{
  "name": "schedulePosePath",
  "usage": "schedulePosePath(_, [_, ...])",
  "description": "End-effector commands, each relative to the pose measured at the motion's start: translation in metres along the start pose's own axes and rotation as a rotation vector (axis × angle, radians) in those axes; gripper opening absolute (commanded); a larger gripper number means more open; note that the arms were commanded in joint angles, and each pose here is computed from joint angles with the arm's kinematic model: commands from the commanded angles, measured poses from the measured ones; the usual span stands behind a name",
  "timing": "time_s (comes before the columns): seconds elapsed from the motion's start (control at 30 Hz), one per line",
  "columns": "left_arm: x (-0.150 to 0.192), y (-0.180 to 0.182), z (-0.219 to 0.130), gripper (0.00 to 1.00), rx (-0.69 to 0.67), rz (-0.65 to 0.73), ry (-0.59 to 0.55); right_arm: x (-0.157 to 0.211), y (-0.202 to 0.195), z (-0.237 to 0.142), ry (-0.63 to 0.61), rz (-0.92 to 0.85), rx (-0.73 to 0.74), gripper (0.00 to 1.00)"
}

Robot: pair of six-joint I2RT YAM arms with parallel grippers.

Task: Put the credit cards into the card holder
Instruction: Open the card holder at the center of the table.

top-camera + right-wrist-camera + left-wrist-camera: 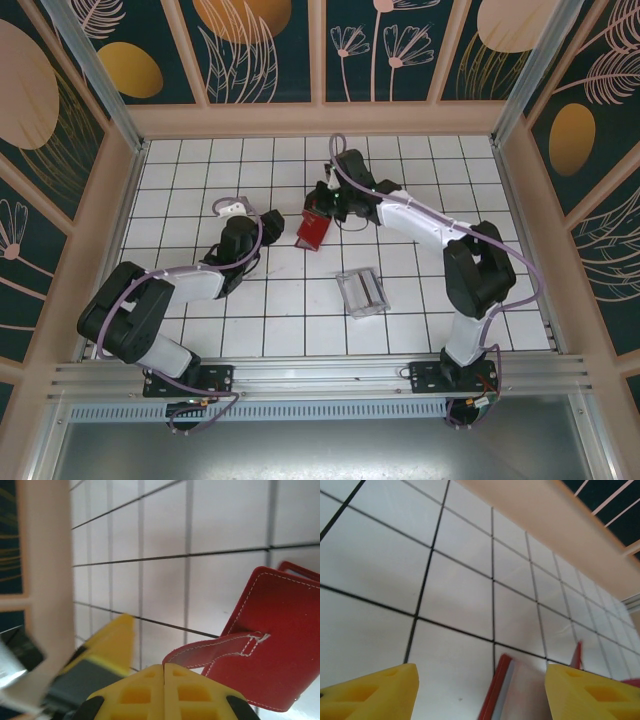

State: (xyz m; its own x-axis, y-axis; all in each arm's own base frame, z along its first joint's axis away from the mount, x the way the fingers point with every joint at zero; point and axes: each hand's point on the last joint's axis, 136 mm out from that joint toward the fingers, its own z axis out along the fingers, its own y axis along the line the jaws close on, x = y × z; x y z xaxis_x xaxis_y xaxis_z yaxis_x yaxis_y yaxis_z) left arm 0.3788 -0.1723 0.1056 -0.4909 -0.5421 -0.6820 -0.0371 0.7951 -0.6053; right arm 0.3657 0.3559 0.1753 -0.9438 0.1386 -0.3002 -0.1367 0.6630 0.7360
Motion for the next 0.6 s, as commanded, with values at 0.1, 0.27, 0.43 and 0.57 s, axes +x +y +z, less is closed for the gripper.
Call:
schedulePosePath(0.1, [0.026,0.041,0.004,0.69,-0.186,0.049,0.117,0.021,-0.023,-0.002,0.182,-0.124,-0.095,0.00])
schedulePosePath(0.27, [0.032,0.039,0.004,0.68,-0.158,0.052,0.135,0.017,-0.082,-0.016,0.191,-0.067,-0.050,0.00])
schedulePosePath(0.43, [0.041,0.029,0.009,0.67,-0.091,0.049,0.172,0.018,-0.137,-0.020,0.188,0.046,0.026,0.00])
schedulePosePath(0.57, [0.046,0.015,0.017,0.67,-0.026,0.057,0.209,0.020,-0.171,-0.017,0.196,0.075,0.139,0.00])
